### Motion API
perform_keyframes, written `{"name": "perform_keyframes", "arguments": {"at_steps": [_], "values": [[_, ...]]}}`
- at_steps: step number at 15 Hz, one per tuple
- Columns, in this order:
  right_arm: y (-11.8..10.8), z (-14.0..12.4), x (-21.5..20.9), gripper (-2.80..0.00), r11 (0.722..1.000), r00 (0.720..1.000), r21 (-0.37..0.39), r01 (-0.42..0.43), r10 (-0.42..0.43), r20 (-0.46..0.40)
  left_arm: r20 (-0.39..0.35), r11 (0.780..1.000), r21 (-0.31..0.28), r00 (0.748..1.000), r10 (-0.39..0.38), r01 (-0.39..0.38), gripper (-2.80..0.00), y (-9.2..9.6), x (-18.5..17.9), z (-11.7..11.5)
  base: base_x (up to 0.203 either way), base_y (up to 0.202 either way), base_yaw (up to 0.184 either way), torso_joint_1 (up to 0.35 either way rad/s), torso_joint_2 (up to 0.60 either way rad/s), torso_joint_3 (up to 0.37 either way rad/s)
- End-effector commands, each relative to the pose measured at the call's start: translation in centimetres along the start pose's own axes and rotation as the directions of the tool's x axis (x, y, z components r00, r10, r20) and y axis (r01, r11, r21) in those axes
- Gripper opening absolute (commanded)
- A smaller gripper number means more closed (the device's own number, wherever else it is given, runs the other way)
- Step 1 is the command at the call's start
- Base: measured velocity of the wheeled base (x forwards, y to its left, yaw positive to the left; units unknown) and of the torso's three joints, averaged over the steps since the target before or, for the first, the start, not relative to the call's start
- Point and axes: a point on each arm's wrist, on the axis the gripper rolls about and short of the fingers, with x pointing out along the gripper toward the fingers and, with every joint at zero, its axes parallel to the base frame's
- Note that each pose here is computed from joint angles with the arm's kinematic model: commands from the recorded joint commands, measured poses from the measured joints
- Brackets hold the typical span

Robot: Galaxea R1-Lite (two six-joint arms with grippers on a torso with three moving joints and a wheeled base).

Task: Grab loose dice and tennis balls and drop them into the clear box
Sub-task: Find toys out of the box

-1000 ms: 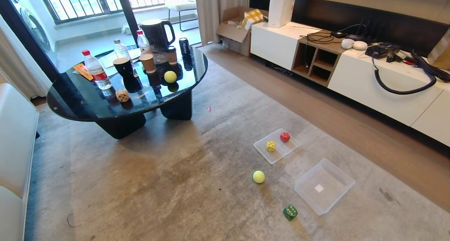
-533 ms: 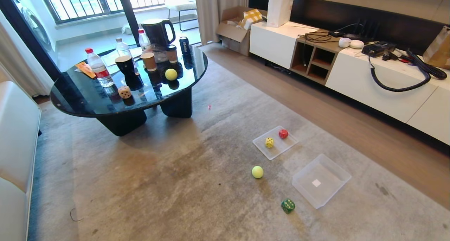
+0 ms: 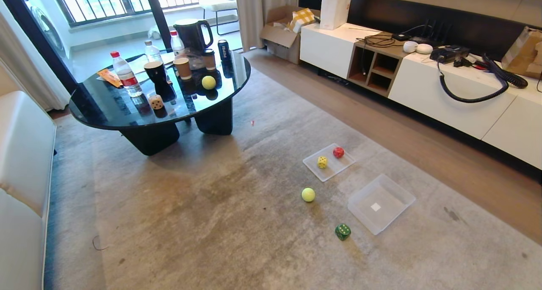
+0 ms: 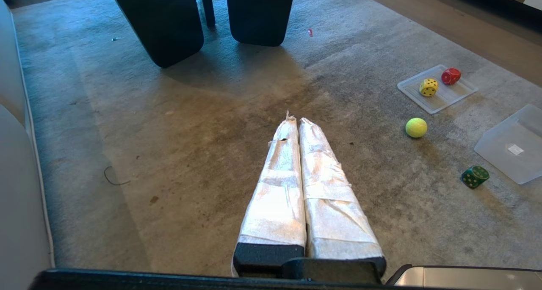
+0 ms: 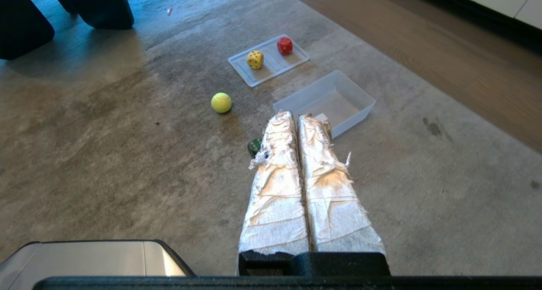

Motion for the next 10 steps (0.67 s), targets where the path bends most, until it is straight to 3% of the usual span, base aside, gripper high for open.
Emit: {"name": "perform_keyframes", "arguments": {"at_steps": [1, 6, 10], "values": [[0.0, 0.0, -0.01, -2.8, 1.0, 1.0, 0.0, 0.0, 0.0, 0.0, 0.0, 1.0, -0.001, 1.0, 0.0, 0.0, -2.8, 0.0, 0.0, 0.0, 0.0, 0.0, 0.0, 0.0, 0.0, 0.0], [0.0, 0.0, -0.01, -2.8, 1.0, 1.0, 0.0, 0.0, 0.0, 0.0, 0.002, 1.0, -0.009, 1.0, 0.003, -0.003, -2.8, 0.01, 0.0, 0.02, 0.0, 0.0, 0.0, -0.001, 0.0, -0.022], [0.0, 0.0, -0.01, -2.8, 1.0, 1.0, 0.0, 0.0, 0.0, 0.0, 0.002, 1.0, -0.009, 1.0, 0.003, -0.003, -2.8, 0.01, 0.0, 0.02, 0.0, 0.0, 0.0, 0.003, 0.0, -0.183]]}}
